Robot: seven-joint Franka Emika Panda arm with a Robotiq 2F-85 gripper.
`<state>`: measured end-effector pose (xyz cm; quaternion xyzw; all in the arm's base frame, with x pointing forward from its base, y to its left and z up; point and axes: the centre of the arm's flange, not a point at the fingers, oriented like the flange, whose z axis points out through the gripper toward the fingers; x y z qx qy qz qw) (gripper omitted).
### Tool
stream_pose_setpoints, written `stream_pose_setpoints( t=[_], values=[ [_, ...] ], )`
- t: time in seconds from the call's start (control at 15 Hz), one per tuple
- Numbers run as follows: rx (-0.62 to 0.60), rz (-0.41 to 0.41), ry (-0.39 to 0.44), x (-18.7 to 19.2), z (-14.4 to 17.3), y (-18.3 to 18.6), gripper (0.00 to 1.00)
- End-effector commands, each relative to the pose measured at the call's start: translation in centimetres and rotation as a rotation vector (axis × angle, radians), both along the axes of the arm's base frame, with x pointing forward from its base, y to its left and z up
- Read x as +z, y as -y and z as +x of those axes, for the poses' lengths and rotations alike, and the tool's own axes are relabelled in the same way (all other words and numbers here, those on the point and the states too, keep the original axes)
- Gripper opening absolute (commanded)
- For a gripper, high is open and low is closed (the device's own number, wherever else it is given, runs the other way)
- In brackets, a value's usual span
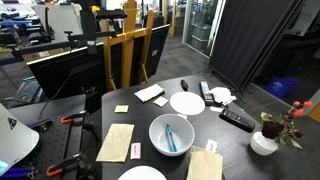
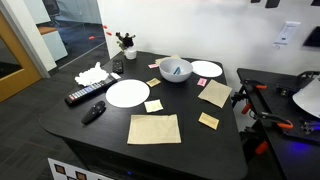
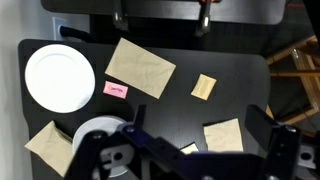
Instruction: Remove the pen from the bowl and put it on the table
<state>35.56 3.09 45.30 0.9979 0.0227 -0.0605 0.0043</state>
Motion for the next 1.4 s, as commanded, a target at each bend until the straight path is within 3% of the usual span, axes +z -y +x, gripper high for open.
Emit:
stream_pose_setpoints(
  t=[0.0, 0.67, 1.0, 1.33],
  values=[
    [-0.158, 0.102, 0.073, -0.2, 2.7, 0.1, 1.0],
    [-0.669, 0.196, 0.244, -1.5, 9.6, 3.5, 1.0],
    [-0.935, 0.181, 0.305, -2.3, 11.7, 5.7, 1.0],
    [-1.198, 0.115, 0.364, -3.3, 12.3, 9.0, 1.0]
  ],
)
